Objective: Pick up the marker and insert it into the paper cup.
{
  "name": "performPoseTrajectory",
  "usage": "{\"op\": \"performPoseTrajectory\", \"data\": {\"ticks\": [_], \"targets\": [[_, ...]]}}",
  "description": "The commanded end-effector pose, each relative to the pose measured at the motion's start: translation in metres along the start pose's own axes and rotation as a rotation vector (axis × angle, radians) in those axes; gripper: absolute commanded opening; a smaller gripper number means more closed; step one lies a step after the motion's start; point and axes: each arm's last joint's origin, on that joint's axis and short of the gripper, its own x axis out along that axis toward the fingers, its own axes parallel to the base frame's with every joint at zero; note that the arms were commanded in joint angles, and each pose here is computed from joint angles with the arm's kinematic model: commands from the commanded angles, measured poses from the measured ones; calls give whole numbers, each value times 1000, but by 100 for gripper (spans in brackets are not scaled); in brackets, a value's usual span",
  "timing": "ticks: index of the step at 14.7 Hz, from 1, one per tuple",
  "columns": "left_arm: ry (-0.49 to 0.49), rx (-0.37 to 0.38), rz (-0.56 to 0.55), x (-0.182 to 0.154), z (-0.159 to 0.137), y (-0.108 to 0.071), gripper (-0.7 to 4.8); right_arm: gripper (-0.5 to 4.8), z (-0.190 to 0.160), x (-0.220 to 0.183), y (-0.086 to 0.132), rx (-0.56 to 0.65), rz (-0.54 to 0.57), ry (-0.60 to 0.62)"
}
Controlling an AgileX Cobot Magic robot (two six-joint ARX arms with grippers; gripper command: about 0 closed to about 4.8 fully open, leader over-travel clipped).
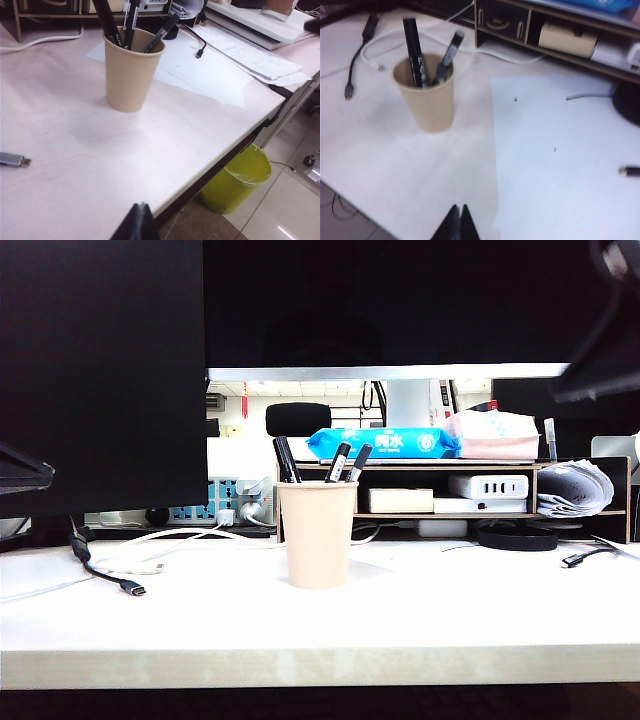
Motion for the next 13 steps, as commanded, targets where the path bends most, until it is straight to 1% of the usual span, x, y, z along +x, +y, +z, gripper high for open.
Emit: {"op": "performPoseTrajectory", "data": {"ticks": [1,5,6,8,9,10,11,13], "targets": [[-6,12,-5,0,1,0,-5,-5,2,0,0,2,-3,-19],[-6,12,-5,0,1,0,-5,-5,2,-1,0,2,-3,-20],[-6,12,-5,0,1,0,-5,-5,4,-6,-1,2,-10,-57],[-6,12,-4,0,1,0,-5,-5,9,-21,-9,0,-80,-149],[-6,12,-4,0,1,0,-5,-5,8,-31,-17,18,-156,-195],[-6,12,-4,0,1,0,-5,-5,0,-41,-28,60,-272,-237],[-7,12,-5,0,1,0,-5,-5,-7,-48,-34,120,-349,-270],[-6,12,-4,0,1,0,-5,-5,-19,-55,-41,188,-447,-315]]}}
